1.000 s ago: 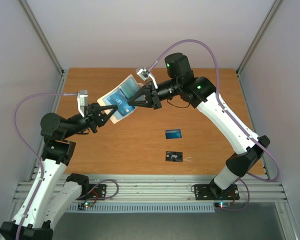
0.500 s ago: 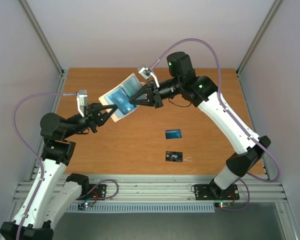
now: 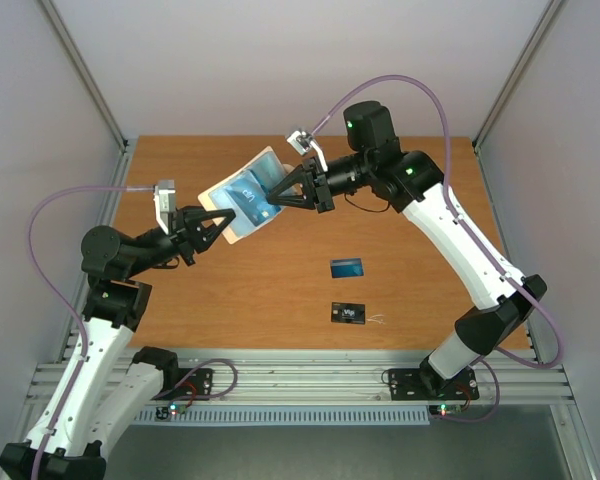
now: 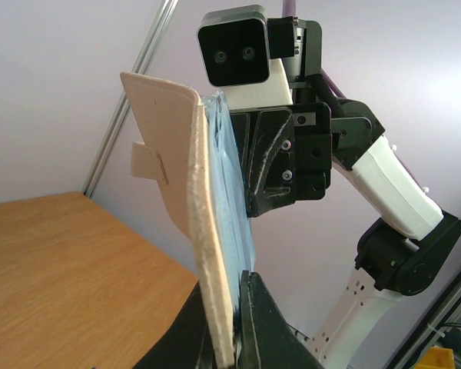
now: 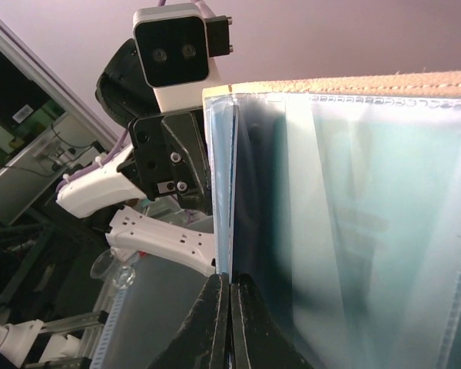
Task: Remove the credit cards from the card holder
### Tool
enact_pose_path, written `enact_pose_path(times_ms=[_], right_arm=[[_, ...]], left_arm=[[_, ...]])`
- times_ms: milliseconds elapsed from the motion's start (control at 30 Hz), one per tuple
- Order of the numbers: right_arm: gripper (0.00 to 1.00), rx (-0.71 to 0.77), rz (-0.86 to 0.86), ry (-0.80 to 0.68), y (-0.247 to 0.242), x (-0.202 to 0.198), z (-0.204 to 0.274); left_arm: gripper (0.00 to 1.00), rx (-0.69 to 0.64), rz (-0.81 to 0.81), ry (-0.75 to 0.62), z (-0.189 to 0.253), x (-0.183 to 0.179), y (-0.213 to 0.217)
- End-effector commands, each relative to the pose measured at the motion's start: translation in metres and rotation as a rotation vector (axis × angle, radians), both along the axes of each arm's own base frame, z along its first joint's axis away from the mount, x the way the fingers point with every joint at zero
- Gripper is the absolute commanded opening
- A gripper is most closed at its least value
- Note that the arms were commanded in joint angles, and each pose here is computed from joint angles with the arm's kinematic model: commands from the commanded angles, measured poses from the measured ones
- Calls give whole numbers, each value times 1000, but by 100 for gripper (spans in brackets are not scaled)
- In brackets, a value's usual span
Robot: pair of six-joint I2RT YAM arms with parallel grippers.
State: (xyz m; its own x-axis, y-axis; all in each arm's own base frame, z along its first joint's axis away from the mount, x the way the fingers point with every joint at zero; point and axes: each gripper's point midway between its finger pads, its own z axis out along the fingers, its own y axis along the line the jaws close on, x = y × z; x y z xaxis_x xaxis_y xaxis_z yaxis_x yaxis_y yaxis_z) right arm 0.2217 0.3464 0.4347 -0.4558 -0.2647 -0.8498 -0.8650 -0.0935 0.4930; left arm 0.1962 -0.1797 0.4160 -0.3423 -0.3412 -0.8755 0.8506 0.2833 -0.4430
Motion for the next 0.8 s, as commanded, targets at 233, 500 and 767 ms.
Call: enact_pose_path(times_ms=[233, 500, 767], right_arm=[[1, 31, -85, -102, -33, 6, 30], [1, 21, -88, -91, -28, 5, 30], [1, 46, -11, -92, 9, -9, 24]], left_arm=[[0, -2, 7, -82, 11, -11, 2], [0, -4, 7, -87, 11, -11, 2], [1, -5, -3, -99, 12, -11, 0]])
